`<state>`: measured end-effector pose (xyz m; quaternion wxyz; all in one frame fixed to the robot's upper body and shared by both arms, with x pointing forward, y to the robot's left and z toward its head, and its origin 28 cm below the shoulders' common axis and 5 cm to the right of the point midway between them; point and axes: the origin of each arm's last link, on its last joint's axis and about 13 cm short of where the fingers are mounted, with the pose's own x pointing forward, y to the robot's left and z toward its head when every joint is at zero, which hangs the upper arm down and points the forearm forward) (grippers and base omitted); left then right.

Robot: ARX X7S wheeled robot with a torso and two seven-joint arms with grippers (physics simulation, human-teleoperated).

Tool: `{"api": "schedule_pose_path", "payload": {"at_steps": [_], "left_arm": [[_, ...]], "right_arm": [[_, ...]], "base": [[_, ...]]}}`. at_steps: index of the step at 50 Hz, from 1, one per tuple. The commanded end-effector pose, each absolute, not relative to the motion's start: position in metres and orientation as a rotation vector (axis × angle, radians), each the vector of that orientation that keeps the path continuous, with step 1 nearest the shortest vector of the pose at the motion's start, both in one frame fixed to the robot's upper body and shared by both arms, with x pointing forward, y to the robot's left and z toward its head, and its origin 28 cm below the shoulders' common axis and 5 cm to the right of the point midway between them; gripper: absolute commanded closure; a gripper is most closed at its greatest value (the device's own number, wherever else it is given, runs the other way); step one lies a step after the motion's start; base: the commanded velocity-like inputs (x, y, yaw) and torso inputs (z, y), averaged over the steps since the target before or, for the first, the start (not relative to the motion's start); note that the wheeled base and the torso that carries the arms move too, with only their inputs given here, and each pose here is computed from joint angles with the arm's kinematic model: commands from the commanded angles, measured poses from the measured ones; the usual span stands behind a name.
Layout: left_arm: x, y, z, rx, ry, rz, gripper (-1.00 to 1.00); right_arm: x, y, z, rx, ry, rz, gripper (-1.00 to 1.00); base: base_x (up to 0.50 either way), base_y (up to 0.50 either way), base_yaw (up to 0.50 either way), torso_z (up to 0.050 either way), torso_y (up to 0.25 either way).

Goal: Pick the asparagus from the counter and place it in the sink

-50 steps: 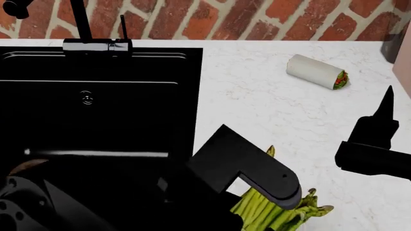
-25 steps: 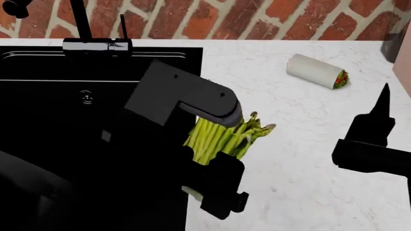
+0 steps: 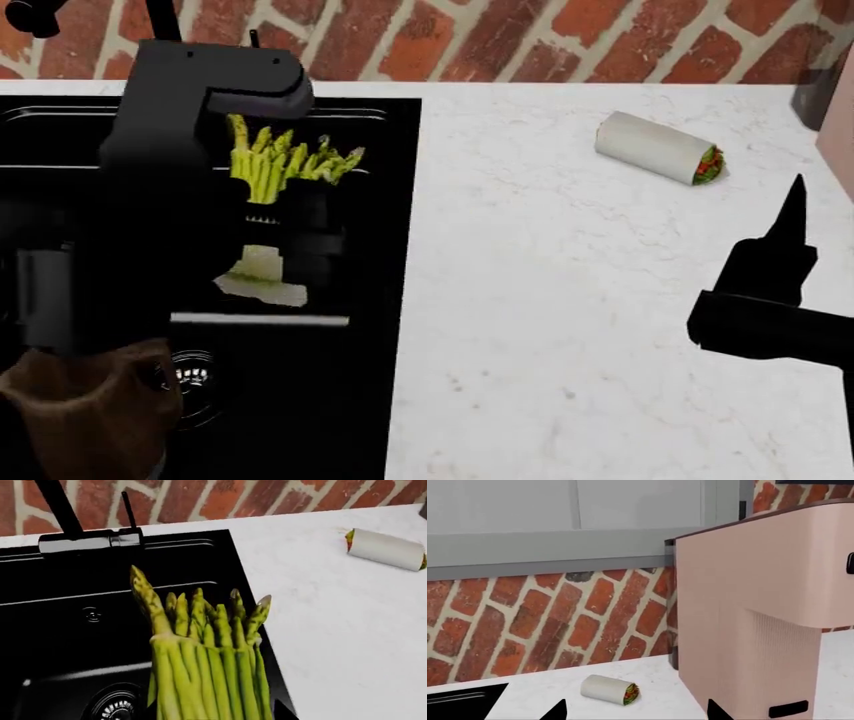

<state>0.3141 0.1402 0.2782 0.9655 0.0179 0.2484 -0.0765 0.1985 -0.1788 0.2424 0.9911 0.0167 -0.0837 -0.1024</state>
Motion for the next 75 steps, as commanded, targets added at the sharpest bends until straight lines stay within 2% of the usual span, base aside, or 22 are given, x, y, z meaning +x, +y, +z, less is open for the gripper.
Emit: {"api": "schedule_pose_path", "payload": {"at_steps": [1, 8, 14, 34, 61, 74, 75], "left_arm": [[0.351, 0.182, 0.271, 0.023, 0.506, 0.082, 1.00], [0.379, 0.203, 0.250, 0.041, 0.579, 0.192, 1.00], [0.383, 0.208, 0.231, 0.114, 0.635, 0.154, 1.00], [0.380, 0.200, 0.196, 0.193, 0.740, 0.044, 1.00], [0.376, 0.181, 0.187, 0.113, 0.774, -0.102, 1.00], [0.377, 0.180, 0.179, 0.165, 0.776, -0.109, 1.00], [0.377, 0.180, 0.178, 0.173, 0.779, -0.108, -1.00]], "right_arm": [[0.200, -0.178, 0.241, 0.040, -0.163, -0.203, -1.00], [0.197, -0.179, 0.241, 0.039, -0.160, -0.206, -1.00], [0.197, -0.179, 0.242, 0.040, -0.161, -0.207, -1.00], [0.197, -0.179, 0.240, 0.043, -0.159, -0.210, -1.00], [0.195, -0.180, 0.233, 0.054, -0.152, -0.212, -1.00], [0.193, -0.181, 0.232, 0.056, -0.153, -0.218, -1.00], [0.193, -0.181, 0.232, 0.057, -0.154, -0.216, -1.00]], "base": [[0.00, 0.00, 0.00, 0.000, 0.000], [0.00, 0.00, 0.00, 0.000, 0.001], [0.00, 0.00, 0.00, 0.000, 0.002], [0.00, 0.00, 0.00, 0.000, 0.001], [0.00, 0.00, 0.00, 0.000, 0.001], [0.00, 0.00, 0.00, 0.000, 0.002], [0.00, 0.00, 0.00, 0.000, 0.000]]}}
